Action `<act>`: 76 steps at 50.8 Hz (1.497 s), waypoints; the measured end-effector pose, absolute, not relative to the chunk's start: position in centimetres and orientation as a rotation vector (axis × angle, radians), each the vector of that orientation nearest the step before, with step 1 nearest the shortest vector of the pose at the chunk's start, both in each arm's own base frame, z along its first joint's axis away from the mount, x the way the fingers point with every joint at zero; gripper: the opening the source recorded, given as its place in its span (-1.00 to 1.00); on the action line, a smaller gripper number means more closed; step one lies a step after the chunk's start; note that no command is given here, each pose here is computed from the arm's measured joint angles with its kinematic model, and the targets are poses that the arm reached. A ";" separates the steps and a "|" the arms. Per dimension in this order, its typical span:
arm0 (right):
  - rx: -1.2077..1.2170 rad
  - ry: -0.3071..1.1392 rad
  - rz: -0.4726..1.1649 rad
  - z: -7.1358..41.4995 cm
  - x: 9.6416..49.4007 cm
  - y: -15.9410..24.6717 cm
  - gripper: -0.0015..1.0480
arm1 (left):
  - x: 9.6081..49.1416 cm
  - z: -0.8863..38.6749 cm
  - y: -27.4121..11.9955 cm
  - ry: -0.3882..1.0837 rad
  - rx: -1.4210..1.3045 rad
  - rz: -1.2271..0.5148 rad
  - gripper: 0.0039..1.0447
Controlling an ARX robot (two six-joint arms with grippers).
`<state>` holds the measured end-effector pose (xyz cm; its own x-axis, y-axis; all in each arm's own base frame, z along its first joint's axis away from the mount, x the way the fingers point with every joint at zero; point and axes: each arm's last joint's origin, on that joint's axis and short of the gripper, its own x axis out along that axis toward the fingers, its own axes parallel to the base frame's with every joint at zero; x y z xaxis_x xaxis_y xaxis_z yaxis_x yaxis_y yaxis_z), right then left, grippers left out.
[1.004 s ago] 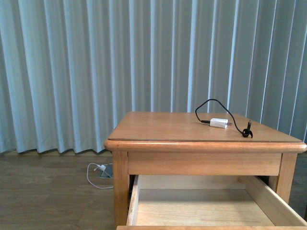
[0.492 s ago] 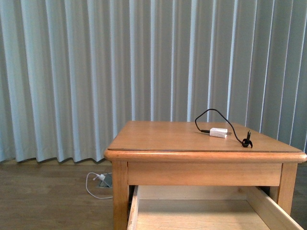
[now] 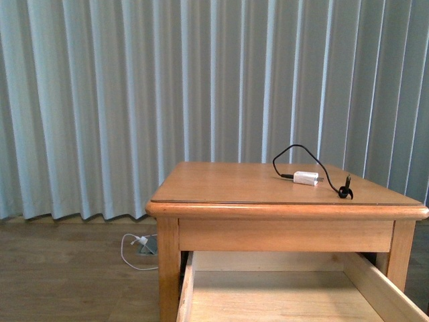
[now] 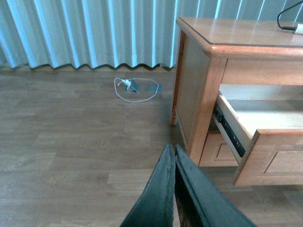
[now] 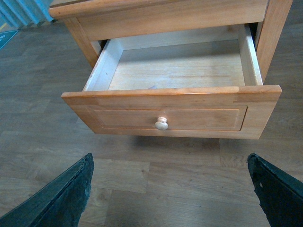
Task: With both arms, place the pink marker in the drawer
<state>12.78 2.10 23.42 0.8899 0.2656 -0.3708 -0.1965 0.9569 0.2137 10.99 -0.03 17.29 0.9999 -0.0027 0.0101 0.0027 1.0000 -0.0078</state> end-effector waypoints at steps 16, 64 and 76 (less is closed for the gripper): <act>0.173 0.409 0.241 23.4 12.8 2.1 0.84 | 9.7 17.1 0.0 -0.019 -0.005 -0.003 -0.93; 0.066 0.226 0.092 22.9 13.0 2.1 0.84 | 9.7 17.1 0.0 -0.020 -0.005 -0.003 0.01; 0.036 0.451 0.107 21.3 14.7 2.1 0.84 | 9.7 17.1 0.0 -0.020 -0.005 -0.002 0.87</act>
